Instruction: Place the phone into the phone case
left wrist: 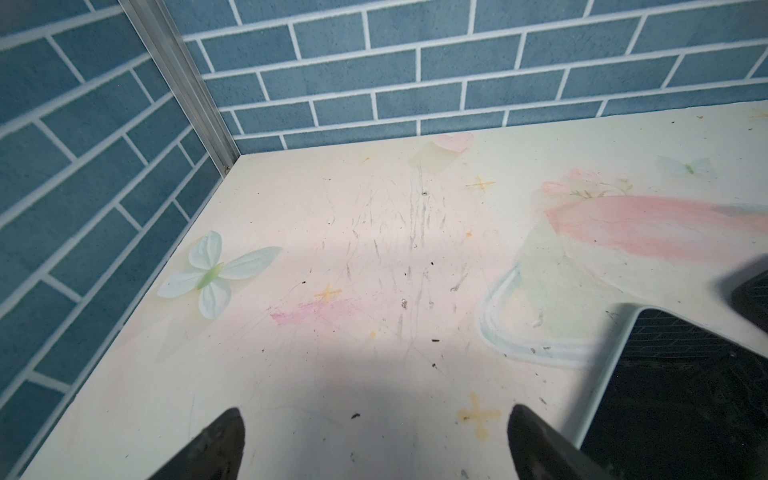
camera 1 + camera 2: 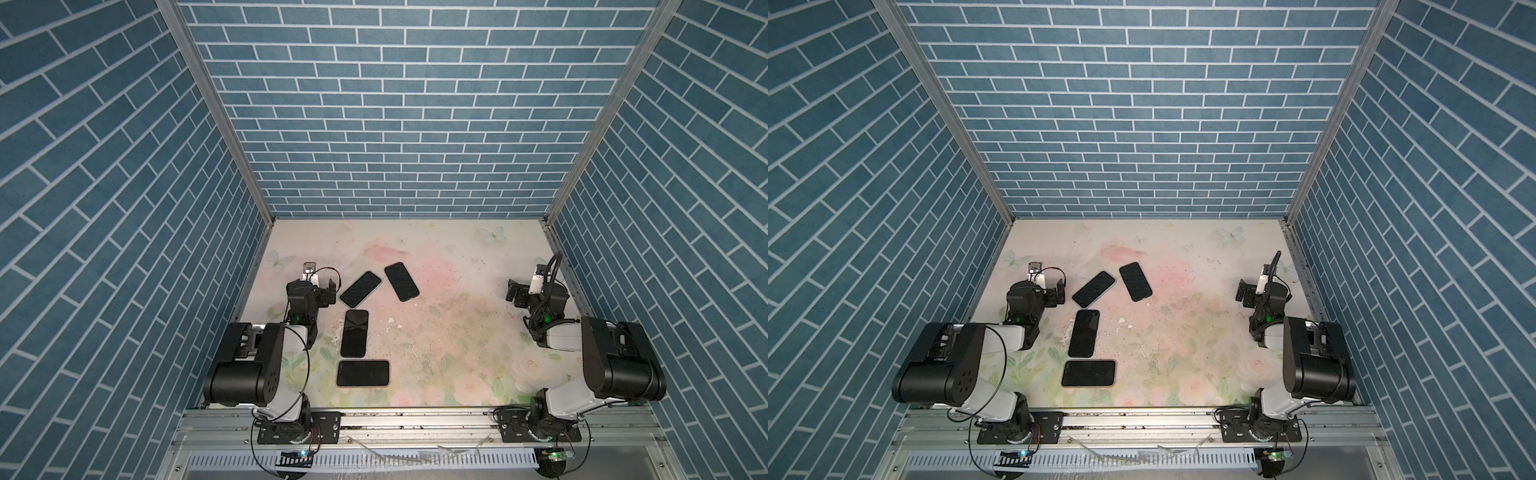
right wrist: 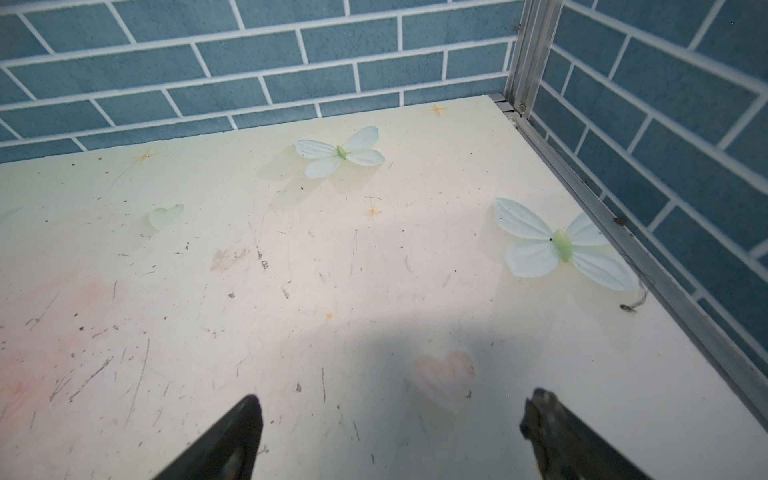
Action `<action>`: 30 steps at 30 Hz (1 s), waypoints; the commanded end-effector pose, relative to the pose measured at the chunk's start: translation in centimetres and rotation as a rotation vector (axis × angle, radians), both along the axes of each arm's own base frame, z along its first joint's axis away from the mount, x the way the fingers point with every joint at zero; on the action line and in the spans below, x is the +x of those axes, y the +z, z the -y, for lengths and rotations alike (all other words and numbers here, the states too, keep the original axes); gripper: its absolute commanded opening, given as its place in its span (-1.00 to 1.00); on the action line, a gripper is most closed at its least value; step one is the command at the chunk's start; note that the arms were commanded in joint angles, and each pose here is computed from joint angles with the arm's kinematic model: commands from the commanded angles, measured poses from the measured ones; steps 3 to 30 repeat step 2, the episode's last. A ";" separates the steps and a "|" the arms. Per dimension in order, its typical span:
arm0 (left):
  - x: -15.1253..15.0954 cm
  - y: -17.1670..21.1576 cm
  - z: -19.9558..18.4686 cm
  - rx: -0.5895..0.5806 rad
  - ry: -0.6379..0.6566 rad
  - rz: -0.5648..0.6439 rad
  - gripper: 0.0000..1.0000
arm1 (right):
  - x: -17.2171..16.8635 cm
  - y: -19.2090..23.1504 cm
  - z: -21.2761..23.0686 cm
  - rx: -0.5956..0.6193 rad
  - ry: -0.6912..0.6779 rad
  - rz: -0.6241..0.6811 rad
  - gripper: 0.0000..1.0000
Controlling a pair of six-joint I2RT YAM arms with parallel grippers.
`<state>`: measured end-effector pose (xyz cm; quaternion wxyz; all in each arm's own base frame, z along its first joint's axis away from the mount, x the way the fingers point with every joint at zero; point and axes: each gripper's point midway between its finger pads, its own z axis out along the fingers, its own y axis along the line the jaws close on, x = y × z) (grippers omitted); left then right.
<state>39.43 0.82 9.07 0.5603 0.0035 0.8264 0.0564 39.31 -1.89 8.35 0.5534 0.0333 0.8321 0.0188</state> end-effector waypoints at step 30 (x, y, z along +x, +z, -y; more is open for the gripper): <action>0.1 0.2 0.1 0.002 -0.009 0.009 0.99 | 0.3 0.4 -0.1 -0.042 0.017 0.018 0.98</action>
